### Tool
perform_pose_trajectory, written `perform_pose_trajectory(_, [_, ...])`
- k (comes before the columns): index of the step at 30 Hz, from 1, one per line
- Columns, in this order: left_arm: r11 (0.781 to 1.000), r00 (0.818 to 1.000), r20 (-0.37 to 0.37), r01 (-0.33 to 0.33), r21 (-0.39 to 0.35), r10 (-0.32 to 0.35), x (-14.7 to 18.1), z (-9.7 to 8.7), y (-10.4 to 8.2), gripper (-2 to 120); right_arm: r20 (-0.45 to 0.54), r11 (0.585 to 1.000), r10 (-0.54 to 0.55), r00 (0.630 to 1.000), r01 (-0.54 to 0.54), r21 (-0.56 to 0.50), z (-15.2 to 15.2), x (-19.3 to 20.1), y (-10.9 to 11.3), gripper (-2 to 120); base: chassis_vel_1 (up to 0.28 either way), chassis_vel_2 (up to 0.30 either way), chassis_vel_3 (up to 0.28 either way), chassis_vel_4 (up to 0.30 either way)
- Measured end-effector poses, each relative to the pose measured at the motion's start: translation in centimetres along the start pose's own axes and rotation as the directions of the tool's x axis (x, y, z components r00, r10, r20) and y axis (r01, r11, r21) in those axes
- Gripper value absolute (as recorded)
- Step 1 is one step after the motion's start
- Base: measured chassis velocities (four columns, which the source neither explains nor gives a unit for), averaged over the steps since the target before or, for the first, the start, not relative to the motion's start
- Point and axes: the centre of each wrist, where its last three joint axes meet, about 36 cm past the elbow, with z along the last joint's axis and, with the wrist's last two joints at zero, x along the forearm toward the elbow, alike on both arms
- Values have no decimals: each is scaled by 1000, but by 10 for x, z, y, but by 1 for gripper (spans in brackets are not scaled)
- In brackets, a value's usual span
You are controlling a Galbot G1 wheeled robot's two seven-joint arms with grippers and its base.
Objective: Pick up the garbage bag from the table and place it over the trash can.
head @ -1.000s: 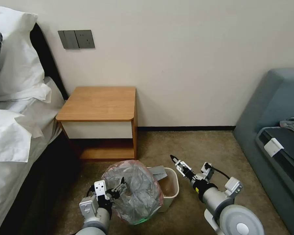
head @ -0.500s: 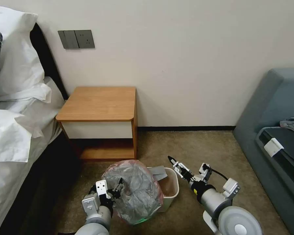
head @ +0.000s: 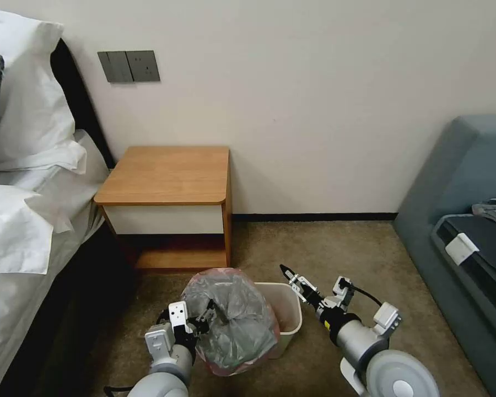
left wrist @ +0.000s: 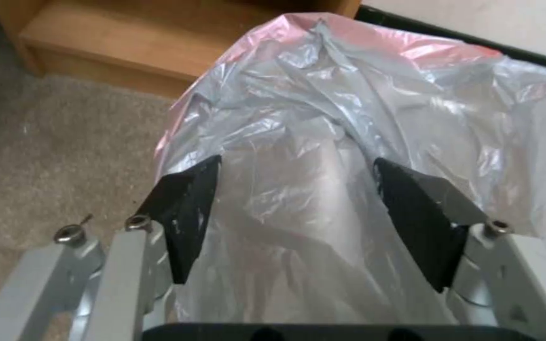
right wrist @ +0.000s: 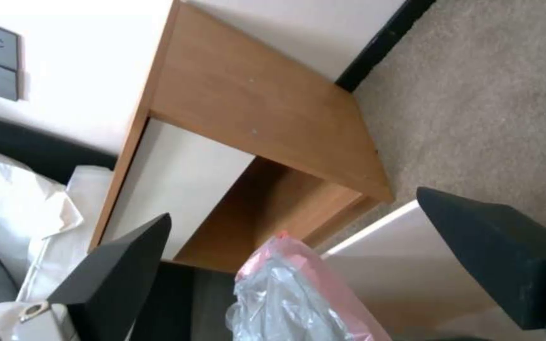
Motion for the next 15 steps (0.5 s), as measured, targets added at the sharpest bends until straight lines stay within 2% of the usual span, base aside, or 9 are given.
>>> perform_pose_trajectory(7, [999, 1000, 13, 4, -51, -3, -4, 5, -1, 57, -1, 1000, 3, 1000, -3, -3, 2, 0, 0, 100, 0, 0, 0, 0])
perform_pose_trajectory(15, [997, 1000, 1, 7, -77, -7, -11, 12, -2, 61, -1, 1000, 3, 1000, -3, -6, 2, -1, 0, 100, 0, 0, 0, 0])
